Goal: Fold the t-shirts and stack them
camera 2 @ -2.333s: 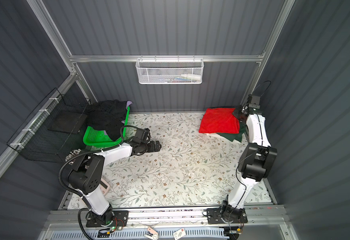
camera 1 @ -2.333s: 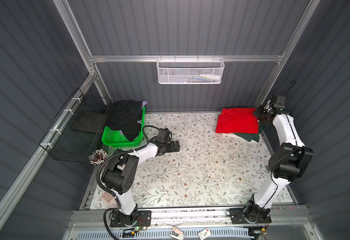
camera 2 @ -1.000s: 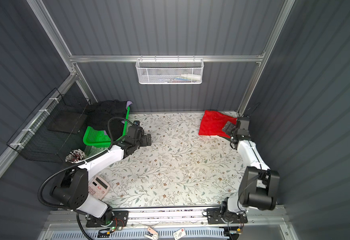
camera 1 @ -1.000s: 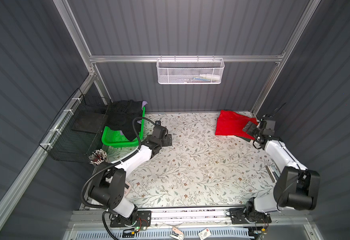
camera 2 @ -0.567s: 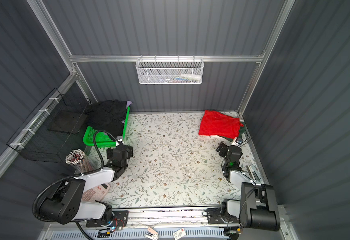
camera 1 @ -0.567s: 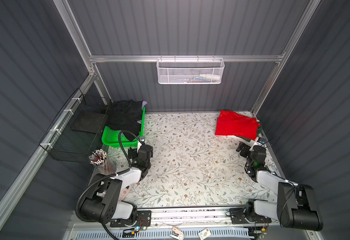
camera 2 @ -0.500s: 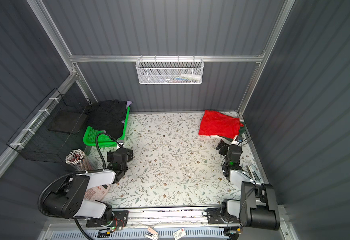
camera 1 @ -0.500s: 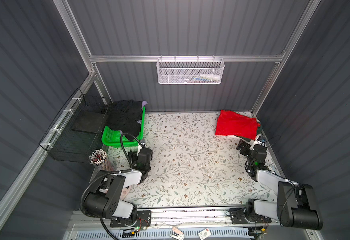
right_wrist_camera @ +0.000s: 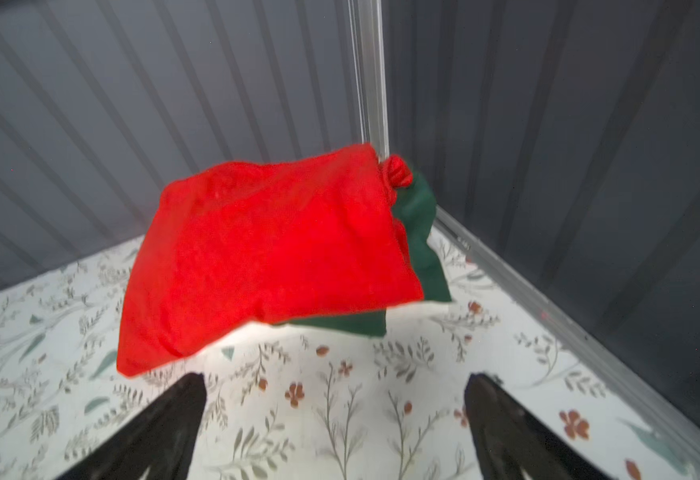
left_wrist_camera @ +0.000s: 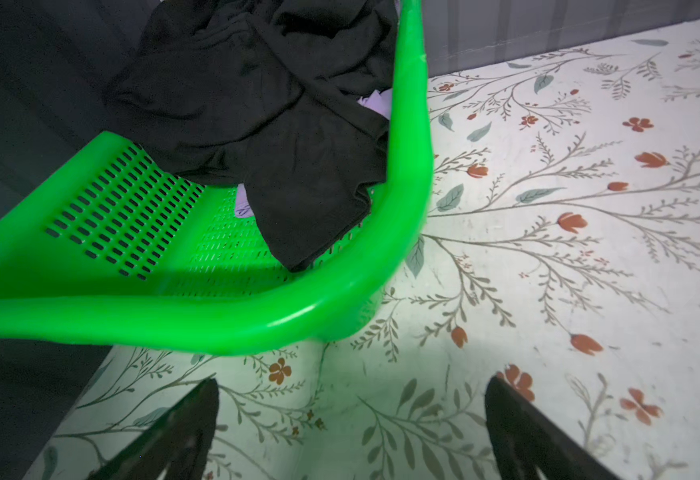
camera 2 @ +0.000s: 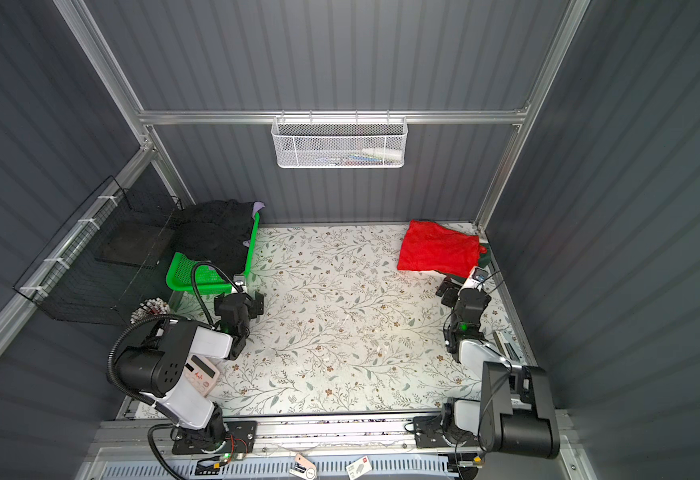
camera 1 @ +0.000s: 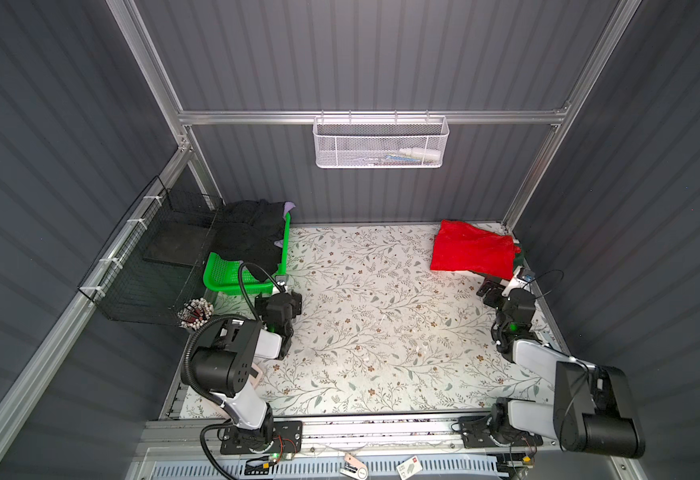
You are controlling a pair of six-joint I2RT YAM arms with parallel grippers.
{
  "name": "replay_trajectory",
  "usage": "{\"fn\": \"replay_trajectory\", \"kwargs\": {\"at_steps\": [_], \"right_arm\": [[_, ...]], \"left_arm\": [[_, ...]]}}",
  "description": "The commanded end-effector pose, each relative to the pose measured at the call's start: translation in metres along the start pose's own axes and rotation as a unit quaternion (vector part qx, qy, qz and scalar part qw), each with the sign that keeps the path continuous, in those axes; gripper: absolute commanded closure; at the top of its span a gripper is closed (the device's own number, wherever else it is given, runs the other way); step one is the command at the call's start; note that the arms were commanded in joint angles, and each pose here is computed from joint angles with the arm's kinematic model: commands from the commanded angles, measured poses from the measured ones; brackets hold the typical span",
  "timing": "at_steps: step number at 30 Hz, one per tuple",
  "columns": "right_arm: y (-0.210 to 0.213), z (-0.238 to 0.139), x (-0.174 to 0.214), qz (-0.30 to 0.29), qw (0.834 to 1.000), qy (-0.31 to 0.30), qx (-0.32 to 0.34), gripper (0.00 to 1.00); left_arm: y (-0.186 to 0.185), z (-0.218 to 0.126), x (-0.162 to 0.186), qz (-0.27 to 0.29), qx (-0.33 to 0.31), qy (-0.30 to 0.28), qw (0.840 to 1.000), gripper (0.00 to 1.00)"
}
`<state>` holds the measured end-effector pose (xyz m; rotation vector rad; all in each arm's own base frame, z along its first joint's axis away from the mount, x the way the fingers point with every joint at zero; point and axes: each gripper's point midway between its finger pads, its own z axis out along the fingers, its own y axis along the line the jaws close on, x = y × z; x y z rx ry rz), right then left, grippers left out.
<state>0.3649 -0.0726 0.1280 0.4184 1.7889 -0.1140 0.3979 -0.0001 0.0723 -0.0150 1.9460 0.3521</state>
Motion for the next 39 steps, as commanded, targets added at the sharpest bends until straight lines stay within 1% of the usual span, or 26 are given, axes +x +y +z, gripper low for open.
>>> {"fn": "replay_trajectory", "kwargs": {"at_steps": [1, 3, 4, 5, 6, 7, 8, 9, 11, 13, 16, 18, 21, 30, 39], "right_arm": [[0.008, -0.003, -0.004, -0.015, 0.999, -0.027, -0.017, 0.01], [0.011, -0.001, -0.004, -0.018, 0.999, -0.028, -0.023, 0.01], [0.017, 0.000, -0.001, -0.028, 0.999, -0.023, -0.038, 0.01], [0.024, 0.001, 0.010, -0.039, 0.998, -0.004, -0.059, 0.01], [0.029, 0.003, 0.006, -0.046, 0.996, -0.038, -0.068, 0.01], [0.030, -0.001, 0.007, -0.051, 0.995, -0.046, -0.067, 0.01], [0.028, -0.001, 0.012, -0.050, 0.997, -0.021, -0.060, 0.01], [0.025, 0.002, 0.011, -0.046, 0.998, -0.011, -0.049, 0.01], [0.024, 0.006, 0.006, -0.049, 0.997, -0.034, -0.038, 0.01], [0.024, 0.006, 0.010, -0.050, 0.998, -0.007, -0.035, 0.01], [0.026, 0.005, 0.006, -0.050, 0.997, -0.032, -0.041, 0.01], [0.025, 0.006, 0.009, -0.051, 0.998, -0.017, -0.039, 0.01], [0.026, 0.006, 0.007, -0.052, 0.997, -0.027, -0.041, 0.01], [0.030, 0.009, 0.010, -0.059, 0.997, -0.016, -0.045, 0.01], [0.029, 0.007, 0.009, -0.059, 0.997, -0.021, -0.045, 0.01]], "left_arm": [[-0.004, 0.007, -0.007, -0.033, 0.028, -0.033, 0.999, 0.00], [-0.009, 0.011, -0.002, -0.033, 0.044, 0.001, 0.999, 0.00], [-0.009, 0.013, -0.005, -0.035, 0.045, -0.011, 0.998, 0.00], [-0.008, 0.014, -0.004, -0.036, 0.045, -0.006, 0.998, 0.00], [-0.008, 0.014, -0.002, -0.037, 0.046, 0.005, 0.998, 0.00], [-0.008, 0.015, -0.001, -0.039, 0.046, 0.004, 0.998, 0.00], [-0.007, 0.015, -0.003, -0.040, 0.047, -0.001, 0.998, 0.00], [-0.008, 0.015, -0.002, -0.040, 0.048, 0.002, 0.998, 0.00], [-0.007, 0.015, -0.001, -0.041, 0.047, 0.004, 0.998, 0.00], [-0.007, 0.015, -0.001, -0.041, 0.047, 0.004, 0.998, 0.00], [-0.006, 0.015, -0.002, -0.042, 0.046, 0.001, 0.998, 0.00], [-0.007, 0.015, -0.002, -0.041, 0.046, 0.002, 0.998, 0.00], [-0.006, 0.015, -0.002, -0.041, 0.045, 0.002, 0.998, 0.00], [-0.007, 0.015, -0.001, -0.041, 0.047, 0.003, 0.998, 0.00], [-0.007, 0.015, -0.001, -0.041, 0.046, 0.003, 0.998, 0.00]]}}
